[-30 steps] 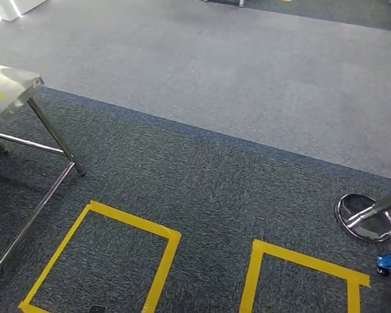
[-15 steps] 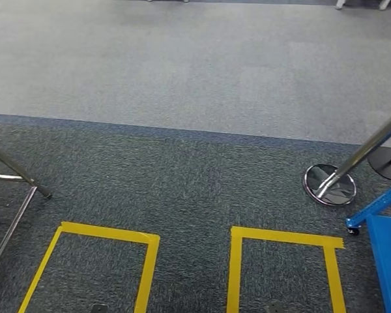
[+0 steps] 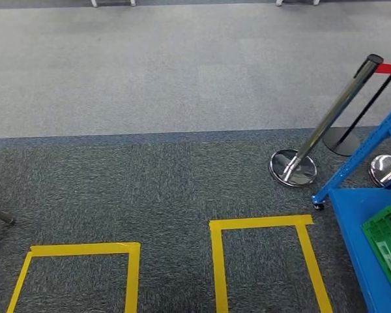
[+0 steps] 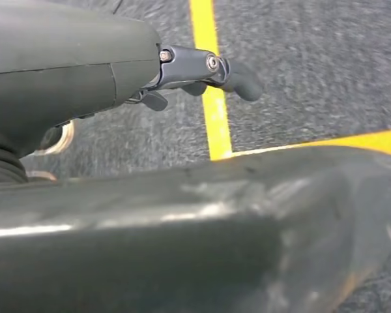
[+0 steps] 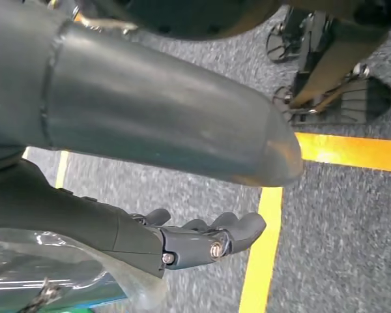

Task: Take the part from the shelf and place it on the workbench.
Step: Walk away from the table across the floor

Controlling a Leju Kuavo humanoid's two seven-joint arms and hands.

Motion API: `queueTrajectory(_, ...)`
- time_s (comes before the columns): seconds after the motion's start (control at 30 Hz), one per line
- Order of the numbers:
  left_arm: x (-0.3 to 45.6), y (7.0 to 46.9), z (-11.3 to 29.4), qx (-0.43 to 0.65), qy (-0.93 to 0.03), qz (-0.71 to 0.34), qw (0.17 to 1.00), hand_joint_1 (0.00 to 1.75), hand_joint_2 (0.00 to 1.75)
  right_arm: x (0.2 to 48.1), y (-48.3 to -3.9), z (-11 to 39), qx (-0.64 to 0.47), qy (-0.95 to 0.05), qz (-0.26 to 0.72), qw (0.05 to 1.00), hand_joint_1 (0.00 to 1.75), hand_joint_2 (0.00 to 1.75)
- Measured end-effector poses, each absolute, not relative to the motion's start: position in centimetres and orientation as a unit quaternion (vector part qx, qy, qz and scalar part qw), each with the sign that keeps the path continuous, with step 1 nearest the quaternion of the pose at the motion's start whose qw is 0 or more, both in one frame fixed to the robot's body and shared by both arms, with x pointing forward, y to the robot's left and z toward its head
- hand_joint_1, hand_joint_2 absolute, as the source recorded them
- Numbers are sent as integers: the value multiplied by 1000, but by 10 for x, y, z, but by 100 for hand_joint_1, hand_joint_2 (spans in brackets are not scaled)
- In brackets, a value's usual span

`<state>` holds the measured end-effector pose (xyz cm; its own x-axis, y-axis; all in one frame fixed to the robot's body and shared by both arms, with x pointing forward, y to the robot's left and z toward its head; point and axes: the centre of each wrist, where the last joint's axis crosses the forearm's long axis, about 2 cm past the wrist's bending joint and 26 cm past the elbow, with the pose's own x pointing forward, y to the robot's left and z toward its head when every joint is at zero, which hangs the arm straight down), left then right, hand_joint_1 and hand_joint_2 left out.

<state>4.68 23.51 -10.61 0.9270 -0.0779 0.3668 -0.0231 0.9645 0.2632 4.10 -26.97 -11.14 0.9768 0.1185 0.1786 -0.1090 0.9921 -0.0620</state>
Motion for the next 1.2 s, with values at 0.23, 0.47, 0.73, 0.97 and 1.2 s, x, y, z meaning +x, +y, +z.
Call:
queueTrajectory(0.23, 47, 233, -106, 131, -189, -17, 973, 0, 0, 42, -271, -111, -28, -90, 58, 994, 0, 0)
queueTrajectory(0.47, 50, 233, -106, 131, -192, -16, 973, 0, 0, 43, -271, -111, -29, -90, 58, 994, 0, 0)
queueTrajectory(0.73, 45, 233, -106, 131, -187, -18, 973, 0, 0, 44, -271, -111, -29, -91, 56, 994, 0, 0)
queueTrajectory(0.97, 48, 233, -106, 131, -196, -26, 971, 0, 0, 41, -271, -111, -27, -86, 56, 994, 0, 0)
queueTrajectory(1.2, 46, 230, -106, 131, -195, -26, 972, 0, 0, 41, -272, -111, -26, -82, 53, 995, 0, 0)
